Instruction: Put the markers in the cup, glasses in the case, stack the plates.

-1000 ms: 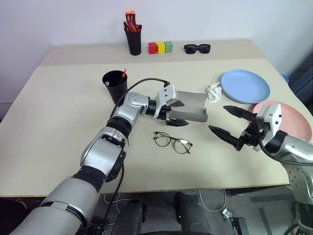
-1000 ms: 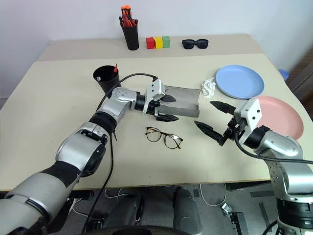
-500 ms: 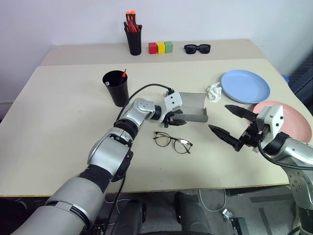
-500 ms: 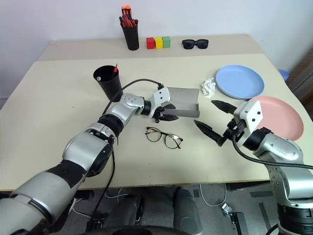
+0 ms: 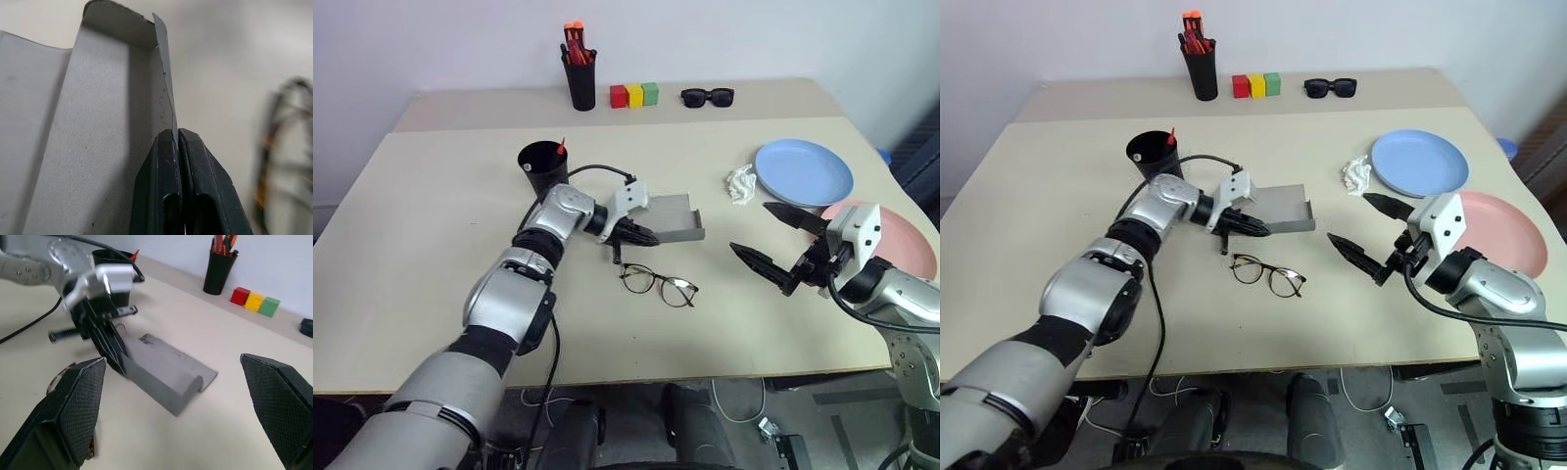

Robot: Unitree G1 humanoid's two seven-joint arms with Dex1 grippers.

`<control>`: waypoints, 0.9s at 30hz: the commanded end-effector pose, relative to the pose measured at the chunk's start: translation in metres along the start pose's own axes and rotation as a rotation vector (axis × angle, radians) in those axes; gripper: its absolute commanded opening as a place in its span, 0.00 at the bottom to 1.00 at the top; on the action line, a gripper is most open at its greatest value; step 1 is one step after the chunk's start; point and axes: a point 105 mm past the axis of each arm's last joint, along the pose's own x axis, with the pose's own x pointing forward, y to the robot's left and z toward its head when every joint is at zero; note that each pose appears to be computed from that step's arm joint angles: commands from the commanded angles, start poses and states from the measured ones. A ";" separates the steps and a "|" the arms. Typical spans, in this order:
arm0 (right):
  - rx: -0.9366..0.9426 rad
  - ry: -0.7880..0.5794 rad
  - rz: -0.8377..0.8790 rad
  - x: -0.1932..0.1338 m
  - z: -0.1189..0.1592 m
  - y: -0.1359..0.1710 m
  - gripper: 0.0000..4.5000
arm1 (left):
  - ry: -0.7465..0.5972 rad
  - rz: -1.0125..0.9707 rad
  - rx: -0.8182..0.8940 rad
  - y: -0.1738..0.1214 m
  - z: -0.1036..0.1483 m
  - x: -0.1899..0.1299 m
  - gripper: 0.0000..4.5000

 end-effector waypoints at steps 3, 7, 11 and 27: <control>-0.032 -0.036 0.010 0.004 0.008 -0.003 1.00 | 0.014 0.002 0.020 0.001 -0.006 -0.022 0.00; -0.032 -0.038 0.020 0.007 0.007 -0.002 1.00 | 0.002 0.003 0.033 -0.001 -0.007 -0.019 0.00; -0.032 -0.038 0.029 0.008 0.008 -0.001 1.00 | -0.015 0.014 0.087 -0.003 -0.007 -0.011 0.13; -0.149 0.062 0.158 0.040 0.025 0.037 1.00 | -0.185 0.073 0.182 -0.008 0.012 -0.063 0.98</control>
